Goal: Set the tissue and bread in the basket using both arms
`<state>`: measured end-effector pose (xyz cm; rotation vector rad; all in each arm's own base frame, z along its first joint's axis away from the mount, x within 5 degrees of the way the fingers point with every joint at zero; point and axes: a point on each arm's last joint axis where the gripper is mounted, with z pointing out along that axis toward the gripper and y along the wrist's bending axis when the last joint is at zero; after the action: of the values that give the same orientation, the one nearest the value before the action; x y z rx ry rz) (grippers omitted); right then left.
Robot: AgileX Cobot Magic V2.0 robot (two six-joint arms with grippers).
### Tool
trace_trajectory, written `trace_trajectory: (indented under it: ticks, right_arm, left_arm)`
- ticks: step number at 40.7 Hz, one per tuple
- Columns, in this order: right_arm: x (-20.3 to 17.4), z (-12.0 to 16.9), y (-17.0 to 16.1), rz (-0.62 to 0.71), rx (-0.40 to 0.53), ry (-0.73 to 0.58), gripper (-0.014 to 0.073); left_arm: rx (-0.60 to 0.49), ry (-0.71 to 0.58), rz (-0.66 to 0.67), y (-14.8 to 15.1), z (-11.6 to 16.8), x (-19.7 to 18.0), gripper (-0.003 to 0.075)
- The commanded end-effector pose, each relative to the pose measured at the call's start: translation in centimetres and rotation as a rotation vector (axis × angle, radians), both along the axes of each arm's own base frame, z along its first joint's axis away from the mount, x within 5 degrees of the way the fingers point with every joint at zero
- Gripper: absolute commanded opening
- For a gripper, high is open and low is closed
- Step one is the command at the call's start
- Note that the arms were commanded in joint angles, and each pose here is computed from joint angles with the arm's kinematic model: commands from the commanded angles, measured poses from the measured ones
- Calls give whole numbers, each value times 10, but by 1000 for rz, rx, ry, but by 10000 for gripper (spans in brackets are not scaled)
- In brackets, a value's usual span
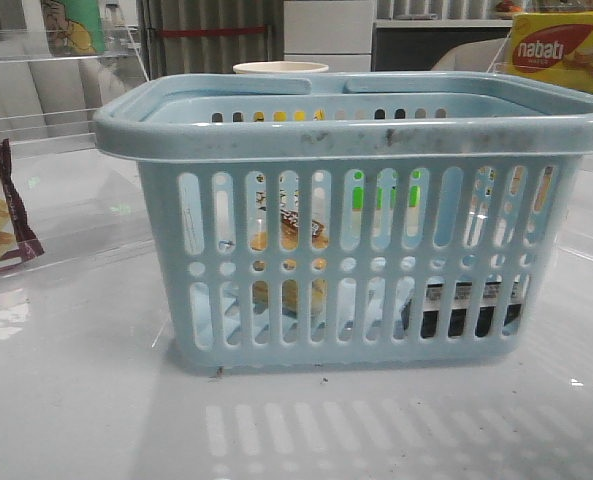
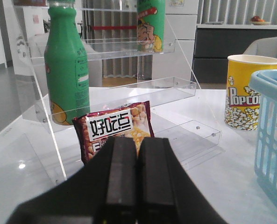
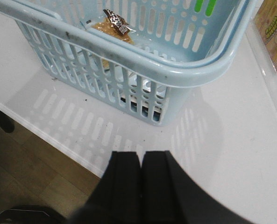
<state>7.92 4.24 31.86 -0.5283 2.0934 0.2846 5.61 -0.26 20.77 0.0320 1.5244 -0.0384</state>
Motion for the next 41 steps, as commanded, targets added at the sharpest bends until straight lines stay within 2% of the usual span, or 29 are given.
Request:
trace_trajectory:
  ticks: [1,32,41]
  right_arm:
    - [3,14,1,0,38,-85,56]
    - [3,14,1,0,38,-85,56]
    - [3,14,1,0,38,-85,56]
  left_arm:
    - [-9,-131,0,0,11,-3,91]
    - [32,-160,10,1,13,-3,91]
    - [5,-159,2,0,13,-3,91]
